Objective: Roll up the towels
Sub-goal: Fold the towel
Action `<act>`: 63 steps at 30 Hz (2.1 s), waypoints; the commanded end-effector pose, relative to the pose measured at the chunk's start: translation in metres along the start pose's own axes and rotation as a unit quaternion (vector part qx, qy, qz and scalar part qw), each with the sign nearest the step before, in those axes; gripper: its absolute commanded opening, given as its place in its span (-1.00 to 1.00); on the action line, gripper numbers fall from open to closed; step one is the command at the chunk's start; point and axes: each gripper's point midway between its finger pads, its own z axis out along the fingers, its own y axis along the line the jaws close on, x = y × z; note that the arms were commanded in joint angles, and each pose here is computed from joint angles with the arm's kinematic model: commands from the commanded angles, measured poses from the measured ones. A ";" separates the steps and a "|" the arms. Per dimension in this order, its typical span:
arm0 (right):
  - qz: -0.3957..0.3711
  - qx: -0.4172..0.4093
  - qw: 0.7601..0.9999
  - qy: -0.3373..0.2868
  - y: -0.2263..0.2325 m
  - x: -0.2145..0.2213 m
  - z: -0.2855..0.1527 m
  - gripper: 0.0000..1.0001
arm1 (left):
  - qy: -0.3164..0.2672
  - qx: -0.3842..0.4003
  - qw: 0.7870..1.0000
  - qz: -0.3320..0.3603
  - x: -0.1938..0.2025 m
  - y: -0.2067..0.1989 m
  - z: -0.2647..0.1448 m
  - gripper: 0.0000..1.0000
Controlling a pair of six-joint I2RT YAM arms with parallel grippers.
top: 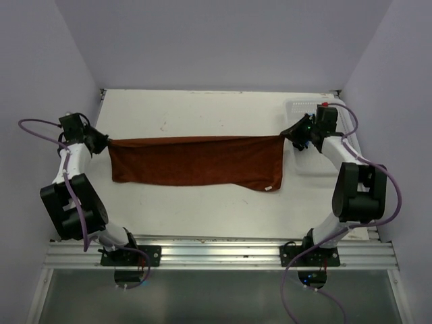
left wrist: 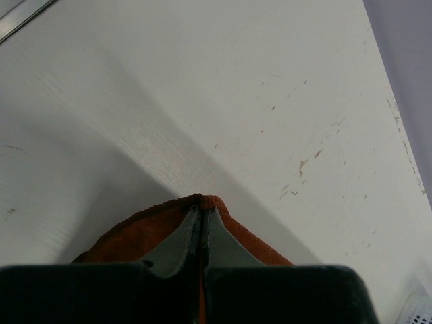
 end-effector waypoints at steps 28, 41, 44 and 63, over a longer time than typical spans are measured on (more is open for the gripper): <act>-0.093 -0.144 0.979 -0.109 0.113 -0.046 -0.122 -1.00 | -0.084 0.144 0.985 0.031 -0.072 -0.078 -0.083 -1.00; -0.103 -0.113 0.987 -0.045 0.033 0.056 -0.137 -1.00 | -0.060 0.102 0.993 0.031 0.014 0.010 -0.080 -1.00; -0.107 -0.104 0.988 -0.034 0.019 0.076 -0.144 -1.00 | -0.051 0.089 0.994 0.026 0.035 0.029 -0.077 -1.00; -0.092 -0.010 0.996 0.015 -0.063 0.147 -0.156 -1.00 | -0.019 0.009 1.000 -0.018 0.067 0.079 -0.065 -1.00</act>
